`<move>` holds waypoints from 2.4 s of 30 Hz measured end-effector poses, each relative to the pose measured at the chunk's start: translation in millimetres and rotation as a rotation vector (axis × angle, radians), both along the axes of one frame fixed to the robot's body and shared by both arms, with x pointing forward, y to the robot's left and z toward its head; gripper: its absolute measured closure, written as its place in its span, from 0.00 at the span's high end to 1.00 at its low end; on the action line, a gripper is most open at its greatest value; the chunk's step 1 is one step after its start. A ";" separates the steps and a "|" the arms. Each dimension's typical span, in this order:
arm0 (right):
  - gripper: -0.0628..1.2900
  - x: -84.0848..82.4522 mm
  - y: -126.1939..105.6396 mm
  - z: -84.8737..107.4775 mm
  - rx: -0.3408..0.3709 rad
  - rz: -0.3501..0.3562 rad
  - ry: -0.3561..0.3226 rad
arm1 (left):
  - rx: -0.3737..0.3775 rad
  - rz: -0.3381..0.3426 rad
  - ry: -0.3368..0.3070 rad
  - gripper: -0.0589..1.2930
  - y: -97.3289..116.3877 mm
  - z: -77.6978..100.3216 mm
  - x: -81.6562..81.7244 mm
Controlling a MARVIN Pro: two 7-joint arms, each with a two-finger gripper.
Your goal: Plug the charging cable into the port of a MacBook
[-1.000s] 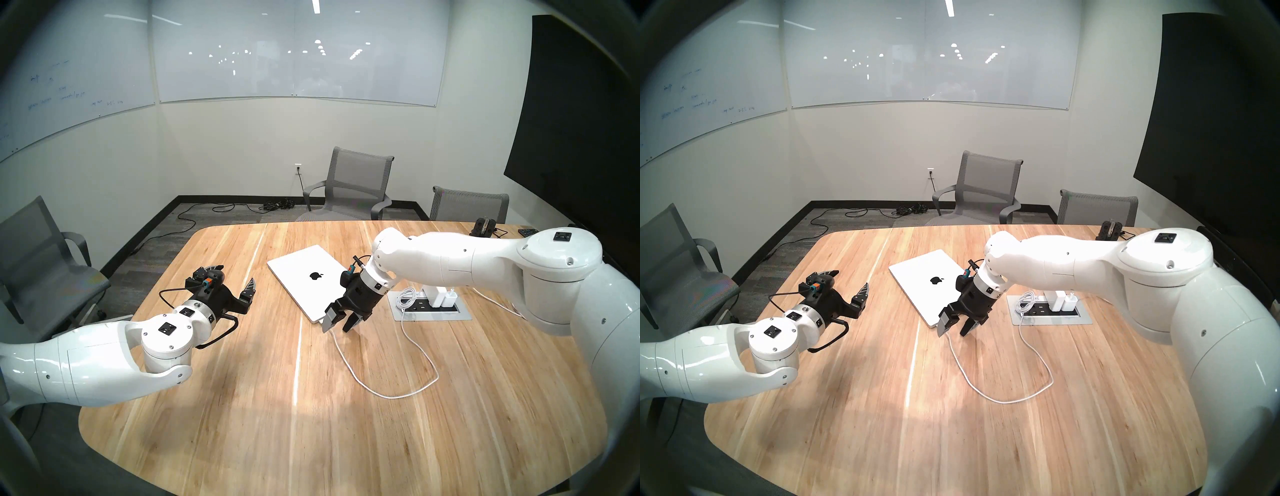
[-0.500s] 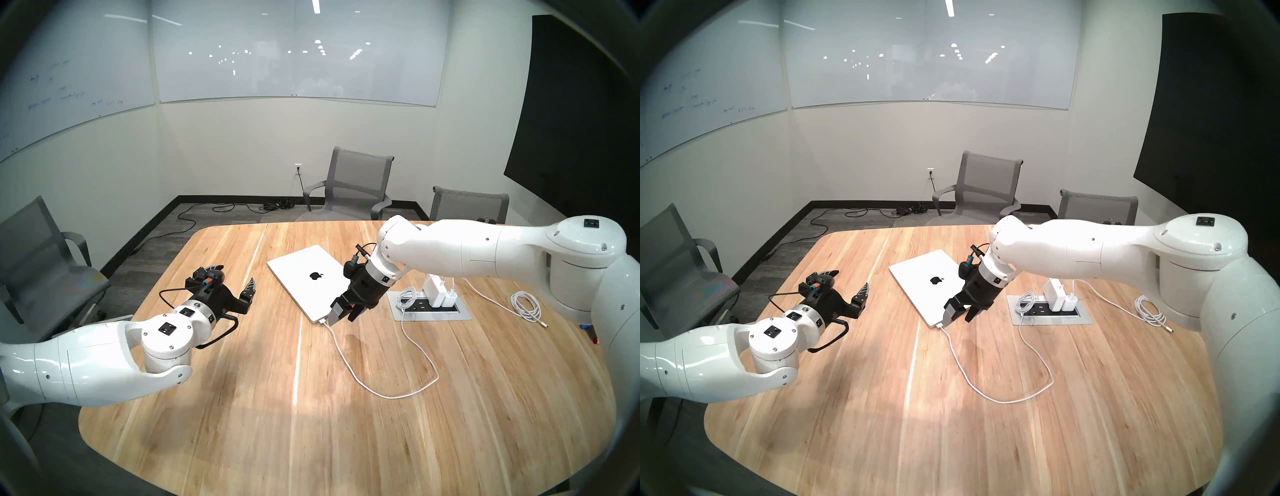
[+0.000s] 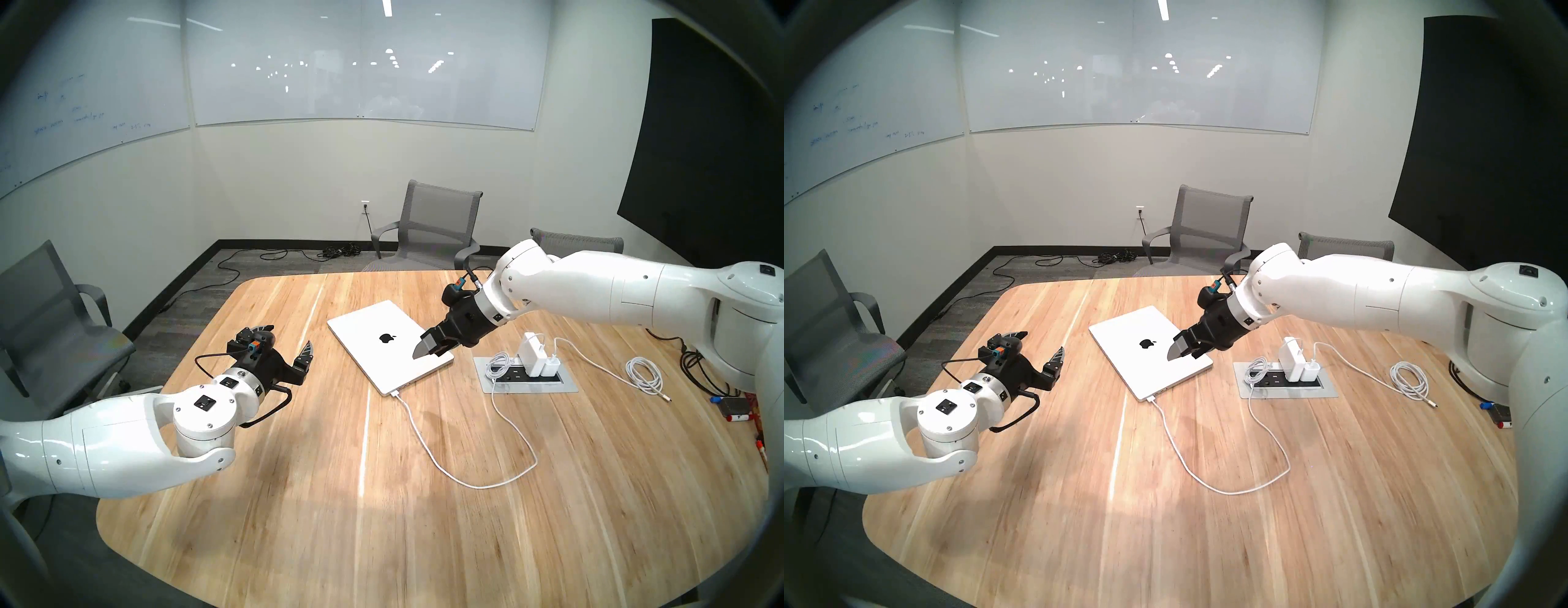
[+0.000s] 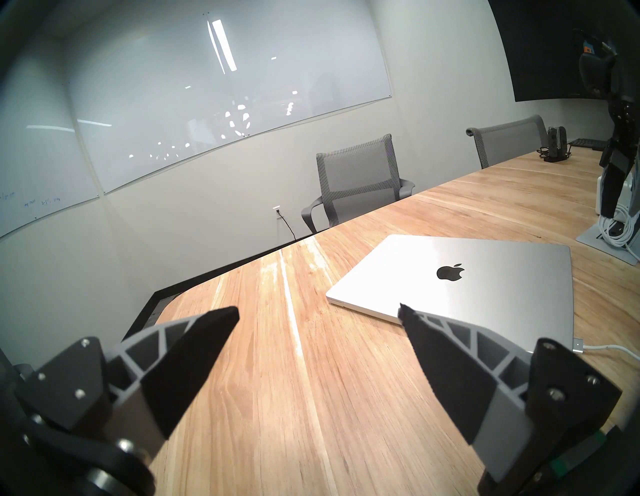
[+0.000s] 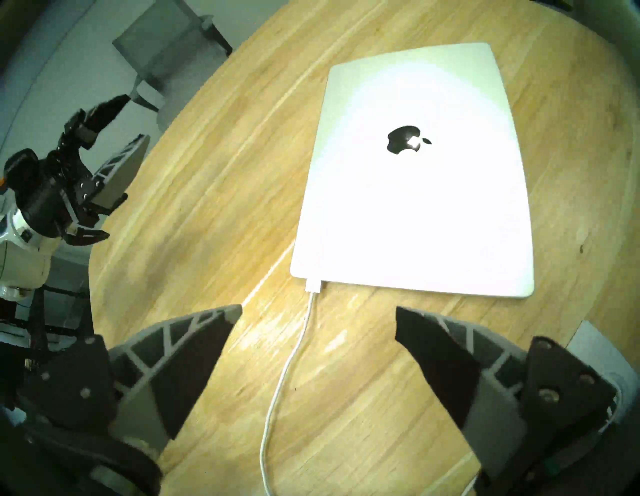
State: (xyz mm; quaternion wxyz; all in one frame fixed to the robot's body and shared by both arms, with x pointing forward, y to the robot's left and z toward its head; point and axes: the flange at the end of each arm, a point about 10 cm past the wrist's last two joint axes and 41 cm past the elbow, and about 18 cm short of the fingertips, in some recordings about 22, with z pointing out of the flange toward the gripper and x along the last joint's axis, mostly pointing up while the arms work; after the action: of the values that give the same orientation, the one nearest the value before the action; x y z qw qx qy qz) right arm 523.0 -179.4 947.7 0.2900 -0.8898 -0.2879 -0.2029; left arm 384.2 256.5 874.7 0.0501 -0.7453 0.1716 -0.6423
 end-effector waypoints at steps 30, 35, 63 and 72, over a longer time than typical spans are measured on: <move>0.92 -15.5 -193.2 -5.7 0.020 -0.331 -0.195 | 0.001 0.000 0.001 0.95 -0.1 -0.6 -0.4; 0.92 -22.3 -207.3 4.0 0.021 -0.329 -0.284 | 0.001 -0.001 0.002 0.95 -0.1 -0.8 -0.5; 0.92 -104.9 -200.5 -24.5 -0.139 -0.250 -0.568 | 0.001 -0.001 0.002 0.95 -0.1 -0.8 -0.5; 0.92 -118.6 -197.7 -28.3 -0.206 -0.313 -0.663 | 0.001 -0.001 0.002 0.95 -0.1 -0.7 -0.5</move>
State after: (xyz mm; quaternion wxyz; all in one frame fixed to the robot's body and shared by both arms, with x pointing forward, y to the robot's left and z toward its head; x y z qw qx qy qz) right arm 404.4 -377.1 919.3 0.0559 -0.8336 -0.2458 -0.4915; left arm 383.7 256.4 873.9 0.0501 -0.7458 0.1721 -0.6416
